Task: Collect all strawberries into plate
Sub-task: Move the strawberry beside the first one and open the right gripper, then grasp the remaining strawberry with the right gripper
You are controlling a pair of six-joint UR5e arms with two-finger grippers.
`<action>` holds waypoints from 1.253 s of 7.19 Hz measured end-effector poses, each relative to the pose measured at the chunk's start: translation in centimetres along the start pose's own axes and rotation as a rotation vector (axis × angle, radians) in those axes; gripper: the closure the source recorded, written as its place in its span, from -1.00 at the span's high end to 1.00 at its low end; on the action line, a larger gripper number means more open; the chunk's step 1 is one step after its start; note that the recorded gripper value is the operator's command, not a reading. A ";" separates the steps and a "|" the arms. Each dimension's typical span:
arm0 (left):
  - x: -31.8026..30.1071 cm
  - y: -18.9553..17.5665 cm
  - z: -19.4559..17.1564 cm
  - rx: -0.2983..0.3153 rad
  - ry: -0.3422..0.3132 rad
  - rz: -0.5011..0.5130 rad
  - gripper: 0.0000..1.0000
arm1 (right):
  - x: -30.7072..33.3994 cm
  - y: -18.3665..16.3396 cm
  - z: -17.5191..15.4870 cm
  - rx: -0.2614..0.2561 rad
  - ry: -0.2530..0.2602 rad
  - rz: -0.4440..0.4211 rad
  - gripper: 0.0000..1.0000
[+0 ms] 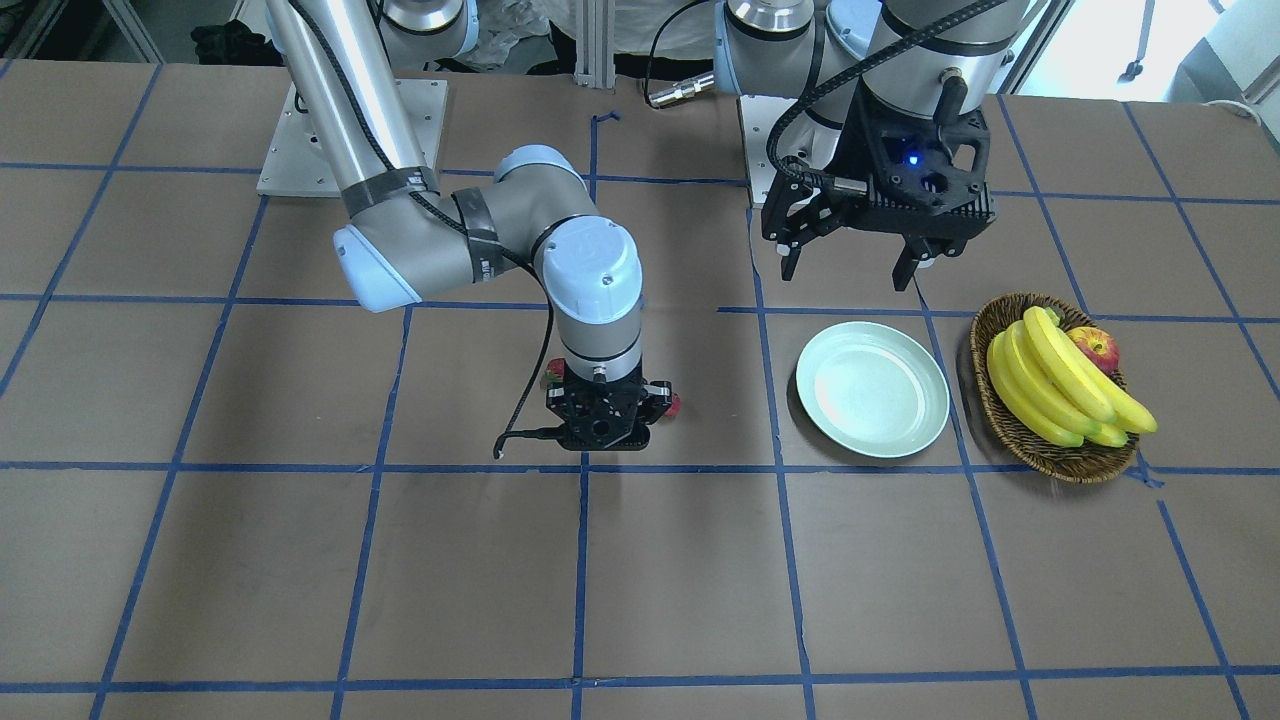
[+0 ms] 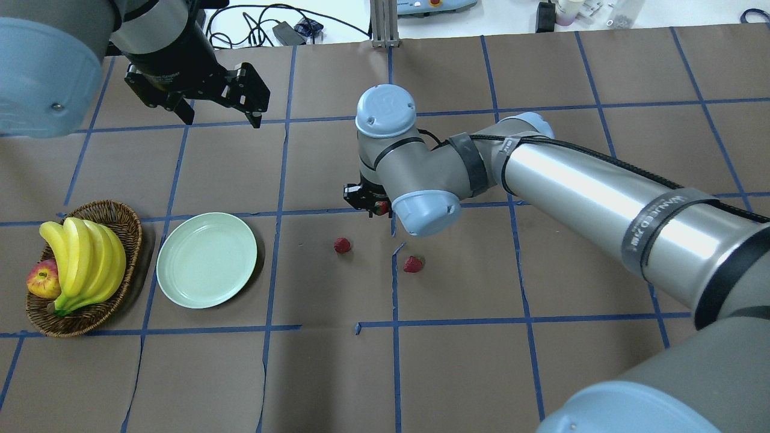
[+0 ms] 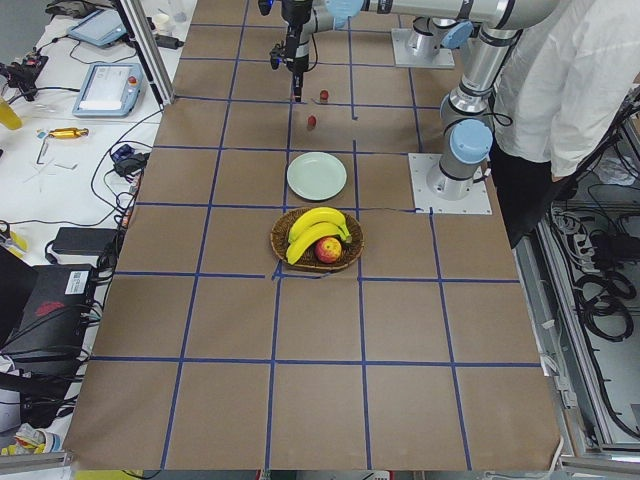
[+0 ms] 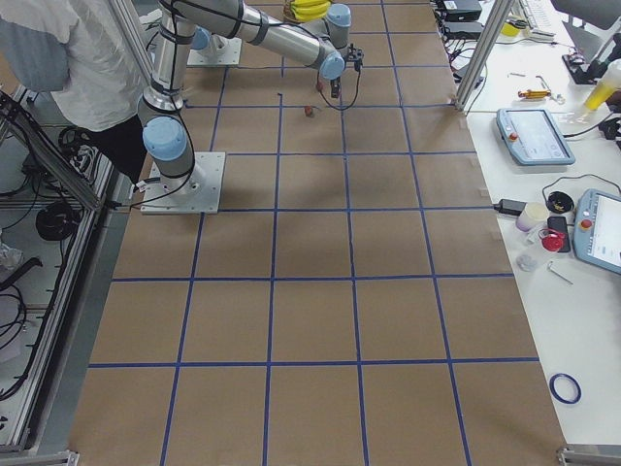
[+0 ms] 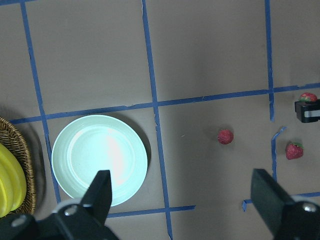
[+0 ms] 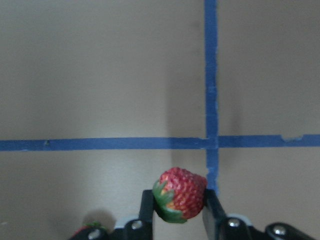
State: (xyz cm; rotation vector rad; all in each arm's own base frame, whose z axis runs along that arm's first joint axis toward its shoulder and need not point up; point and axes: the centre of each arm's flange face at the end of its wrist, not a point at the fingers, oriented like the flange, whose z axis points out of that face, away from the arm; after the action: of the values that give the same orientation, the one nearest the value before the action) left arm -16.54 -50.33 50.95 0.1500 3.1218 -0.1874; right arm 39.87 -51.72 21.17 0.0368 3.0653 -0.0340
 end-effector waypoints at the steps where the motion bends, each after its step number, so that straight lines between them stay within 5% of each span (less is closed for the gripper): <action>1: 0.0 0.0 0.0 0.001 -0.001 -0.001 1.00 | -1.2 0.3 0.8 -0.011 -0.002 0.005 0.99; 6: -0.1 0.1 -0.1 0.001 -0.002 -0.001 1.00 | 1.5 6.0 0.1 -0.079 0.008 -0.050 1.00; 9: -0.1 0.0 0.3 -0.006 -0.002 -0.001 1.00 | 5.5 9.7 0.3 -0.132 0.084 -0.053 1.00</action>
State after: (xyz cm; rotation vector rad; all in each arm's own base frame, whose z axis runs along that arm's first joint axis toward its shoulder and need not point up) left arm -16.47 -50.41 50.64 0.1488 3.1205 -0.1779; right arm 34.61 -41.88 20.26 -0.0524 3.1435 0.1707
